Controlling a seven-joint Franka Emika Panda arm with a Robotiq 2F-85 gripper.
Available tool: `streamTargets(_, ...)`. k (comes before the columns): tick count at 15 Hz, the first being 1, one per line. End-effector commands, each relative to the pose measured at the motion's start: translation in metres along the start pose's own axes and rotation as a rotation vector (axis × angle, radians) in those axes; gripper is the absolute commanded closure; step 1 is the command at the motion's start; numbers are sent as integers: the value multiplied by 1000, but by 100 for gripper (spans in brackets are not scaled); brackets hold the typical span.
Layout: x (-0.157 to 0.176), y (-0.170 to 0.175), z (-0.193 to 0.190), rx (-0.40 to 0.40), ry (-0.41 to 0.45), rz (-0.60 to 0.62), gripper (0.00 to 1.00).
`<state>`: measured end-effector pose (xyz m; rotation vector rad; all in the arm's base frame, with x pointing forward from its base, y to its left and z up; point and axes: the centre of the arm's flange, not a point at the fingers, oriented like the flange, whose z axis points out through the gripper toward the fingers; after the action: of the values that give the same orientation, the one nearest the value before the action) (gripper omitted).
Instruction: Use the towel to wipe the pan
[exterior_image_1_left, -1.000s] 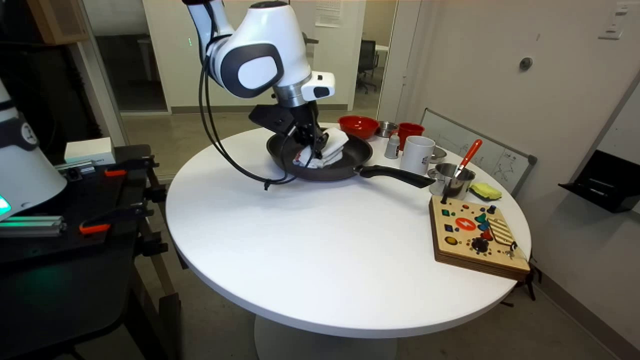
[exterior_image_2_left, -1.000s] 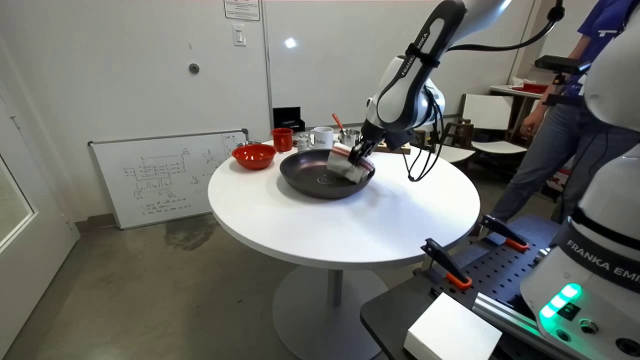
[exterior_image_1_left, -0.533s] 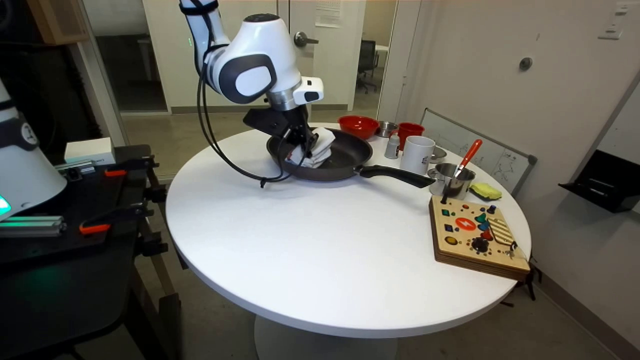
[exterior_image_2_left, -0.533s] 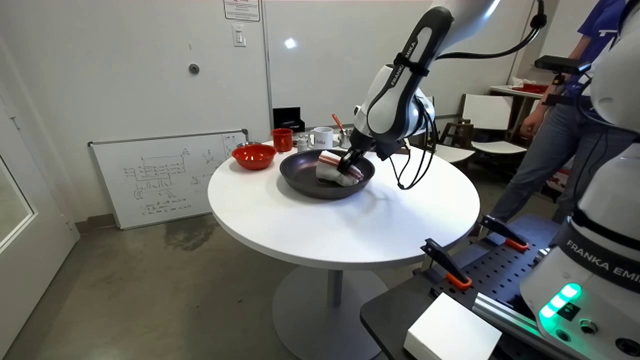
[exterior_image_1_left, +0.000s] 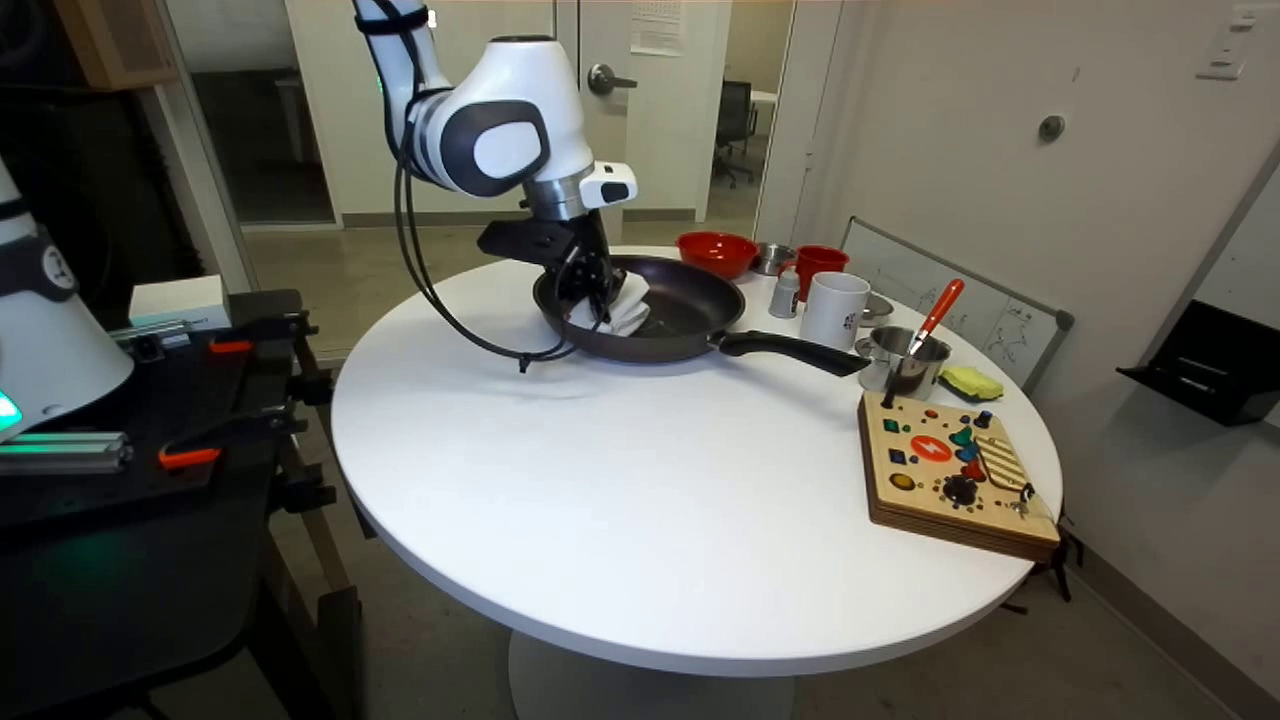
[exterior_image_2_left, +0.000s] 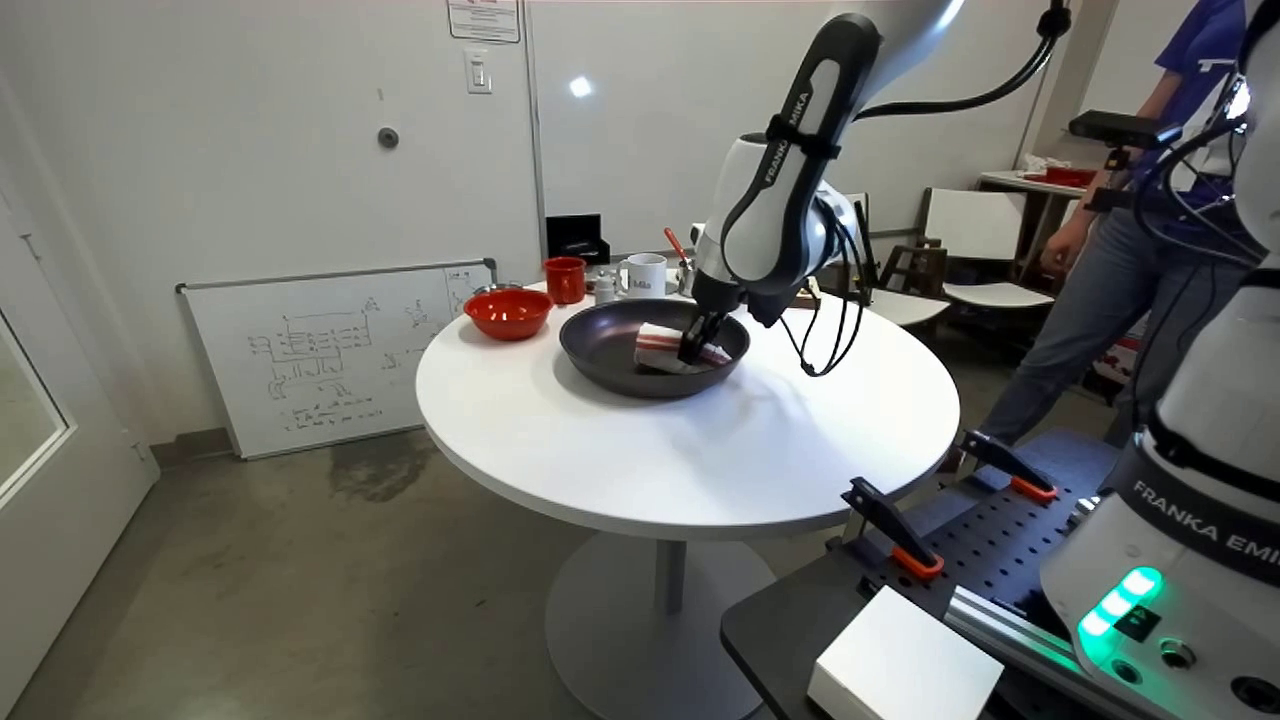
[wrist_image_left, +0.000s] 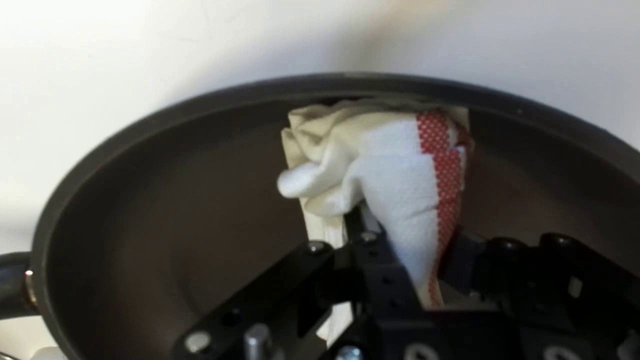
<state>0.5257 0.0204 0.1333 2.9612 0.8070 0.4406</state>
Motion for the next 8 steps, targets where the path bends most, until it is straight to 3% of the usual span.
streamTargets(1, -4, -14, 4, 96, -64, -59, 94)
streamTargets(8, -4, -44, 1, 269, 31, -149, 95)
